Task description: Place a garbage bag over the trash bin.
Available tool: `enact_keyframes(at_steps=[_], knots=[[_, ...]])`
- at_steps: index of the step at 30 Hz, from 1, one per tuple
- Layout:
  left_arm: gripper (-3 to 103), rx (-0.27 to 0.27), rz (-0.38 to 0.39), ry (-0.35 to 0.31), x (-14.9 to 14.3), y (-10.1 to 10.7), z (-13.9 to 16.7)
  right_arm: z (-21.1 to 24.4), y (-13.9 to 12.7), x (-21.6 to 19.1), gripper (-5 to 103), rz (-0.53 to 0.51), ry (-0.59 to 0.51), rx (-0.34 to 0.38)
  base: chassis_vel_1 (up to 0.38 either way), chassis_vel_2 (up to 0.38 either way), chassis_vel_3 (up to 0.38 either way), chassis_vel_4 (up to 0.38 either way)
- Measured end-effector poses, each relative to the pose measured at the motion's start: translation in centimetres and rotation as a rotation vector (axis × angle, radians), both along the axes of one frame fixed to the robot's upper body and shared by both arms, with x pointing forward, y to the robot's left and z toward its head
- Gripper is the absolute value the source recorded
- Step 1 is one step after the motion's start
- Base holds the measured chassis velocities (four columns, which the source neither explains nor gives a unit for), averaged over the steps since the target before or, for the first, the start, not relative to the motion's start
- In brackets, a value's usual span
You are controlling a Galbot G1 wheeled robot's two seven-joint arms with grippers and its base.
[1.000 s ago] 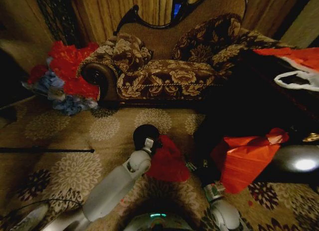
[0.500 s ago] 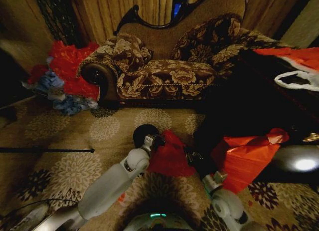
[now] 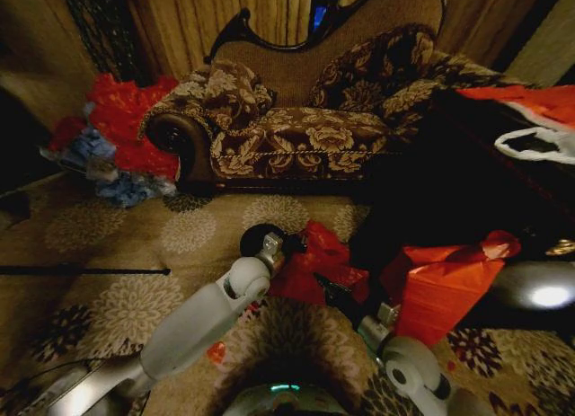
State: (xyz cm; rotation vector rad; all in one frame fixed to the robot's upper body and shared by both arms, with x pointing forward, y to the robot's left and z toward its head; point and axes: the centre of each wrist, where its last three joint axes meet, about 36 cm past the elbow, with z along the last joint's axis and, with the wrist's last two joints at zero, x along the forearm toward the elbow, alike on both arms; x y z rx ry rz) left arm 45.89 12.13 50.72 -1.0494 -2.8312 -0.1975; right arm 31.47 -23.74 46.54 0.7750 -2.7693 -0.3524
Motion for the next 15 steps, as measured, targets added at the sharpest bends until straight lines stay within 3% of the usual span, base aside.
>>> enact_keyframes(at_steps=[6,15], knots=[[0,0.009,-0.019,-0.025,0.0,1.5,0.2,2.2,-1.1,0.9,0,-0.034,-0.046,-0.026,0.0,0.0,0.0,0.0],[0,-0.005,-0.052,-0.068,-0.6,2.8,2.1,0.9,-2.3,3.7,0,-0.047,-0.031,-0.059,0.0,0.0,0.0,0.0]])
